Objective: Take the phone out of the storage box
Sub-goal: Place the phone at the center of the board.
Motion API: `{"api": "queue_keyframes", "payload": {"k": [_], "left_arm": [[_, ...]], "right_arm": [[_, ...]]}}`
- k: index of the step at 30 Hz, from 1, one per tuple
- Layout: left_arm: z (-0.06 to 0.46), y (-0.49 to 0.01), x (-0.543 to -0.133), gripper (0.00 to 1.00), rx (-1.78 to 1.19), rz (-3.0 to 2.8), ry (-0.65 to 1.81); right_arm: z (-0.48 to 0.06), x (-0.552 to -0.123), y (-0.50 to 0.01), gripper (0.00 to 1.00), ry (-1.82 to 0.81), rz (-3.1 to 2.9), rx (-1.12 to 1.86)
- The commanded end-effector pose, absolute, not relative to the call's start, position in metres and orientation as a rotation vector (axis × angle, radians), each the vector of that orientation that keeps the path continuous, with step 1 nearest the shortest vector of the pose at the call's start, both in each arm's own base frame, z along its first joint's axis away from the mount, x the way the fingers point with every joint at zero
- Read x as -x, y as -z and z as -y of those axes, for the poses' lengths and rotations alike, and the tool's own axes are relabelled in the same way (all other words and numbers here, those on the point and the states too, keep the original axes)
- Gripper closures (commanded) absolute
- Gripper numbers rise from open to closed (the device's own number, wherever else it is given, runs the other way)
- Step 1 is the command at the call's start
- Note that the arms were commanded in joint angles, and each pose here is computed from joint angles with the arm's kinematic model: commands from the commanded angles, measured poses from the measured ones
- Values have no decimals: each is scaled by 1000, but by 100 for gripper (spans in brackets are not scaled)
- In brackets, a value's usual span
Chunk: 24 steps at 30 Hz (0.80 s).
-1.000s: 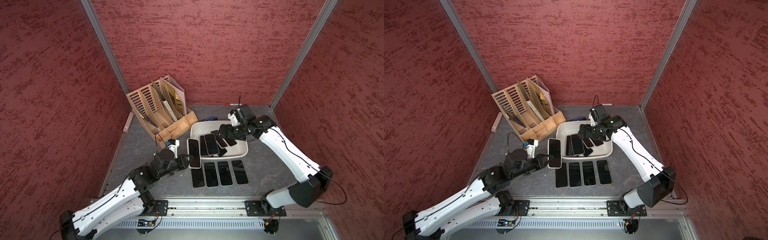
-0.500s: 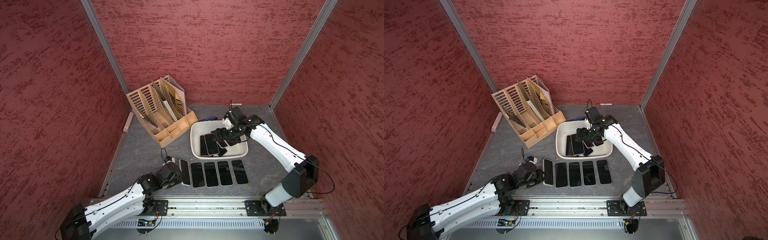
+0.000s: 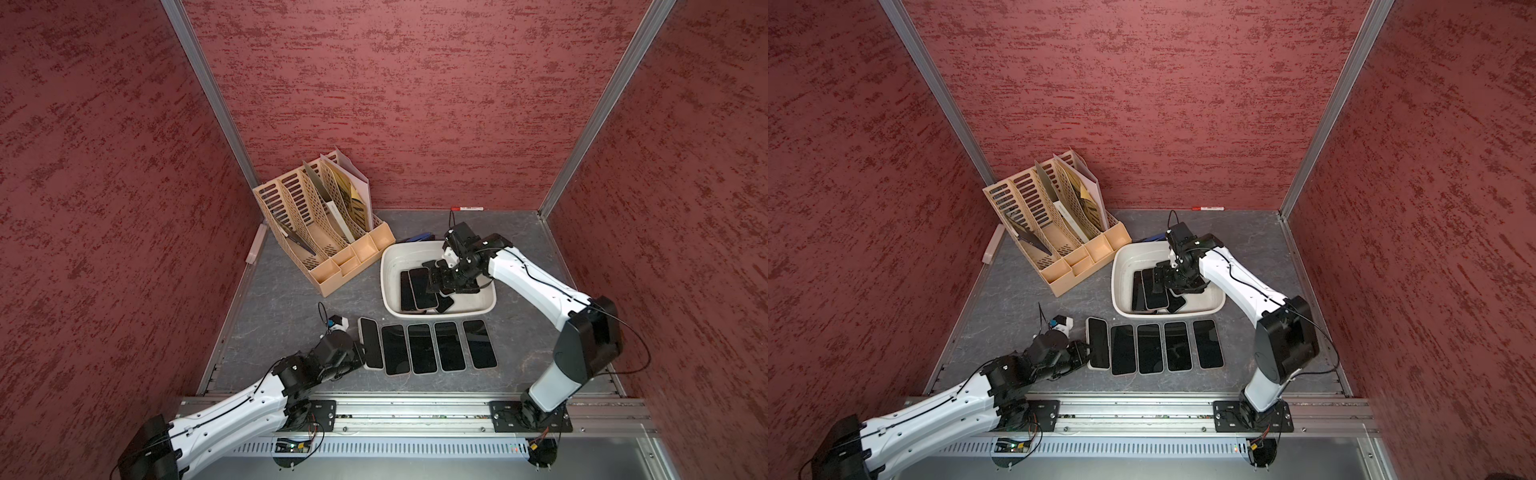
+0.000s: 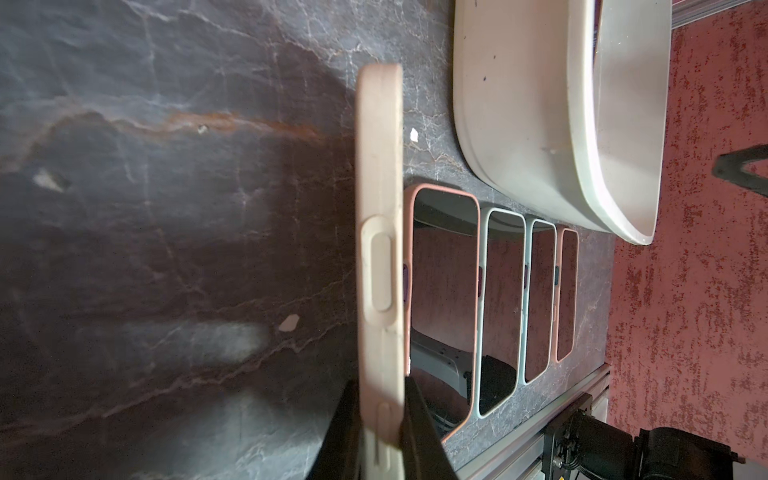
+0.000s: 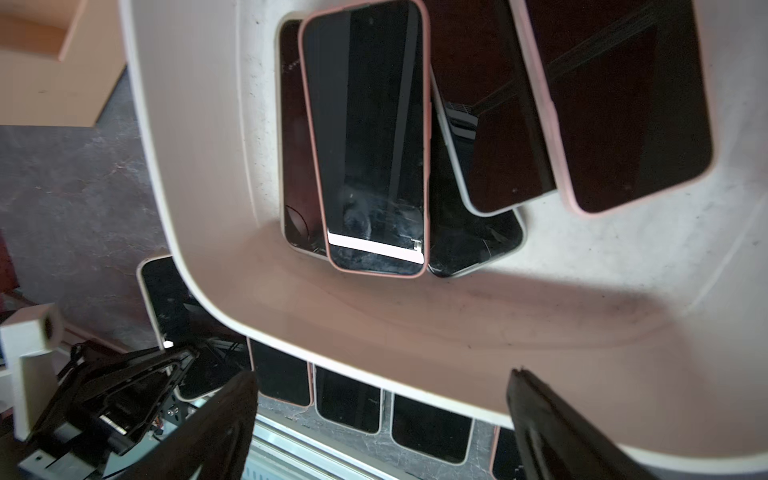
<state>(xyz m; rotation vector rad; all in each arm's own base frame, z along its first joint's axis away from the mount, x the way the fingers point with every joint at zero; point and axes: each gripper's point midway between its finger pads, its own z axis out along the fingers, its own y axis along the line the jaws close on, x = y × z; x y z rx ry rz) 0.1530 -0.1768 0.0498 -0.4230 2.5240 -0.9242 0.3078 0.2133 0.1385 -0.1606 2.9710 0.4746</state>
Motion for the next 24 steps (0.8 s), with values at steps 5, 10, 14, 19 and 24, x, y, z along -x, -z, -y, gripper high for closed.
{"api": "queue_keyframes", "payload": {"k": [5,10,14,19,24], "left_arm": [[172,-40,-143,71,415,-2567,925],[162,-41,-140,50,439,-2567,890],[155,-45,-139,38,445,-2549,869],[147,-48,-141,27,439,-2528,837],[145,-50,-146,24,439,-2506,841]], "right_arm": [[-218,-338,-110,2,-325,-2982,229],[-233,-349,-91,1,-284,-2995,283],[-242,-356,-81,1,-268,-2995,303],[-248,-365,-70,2,-240,-3002,318],[-252,-369,-62,2,-224,-3010,329]]}}
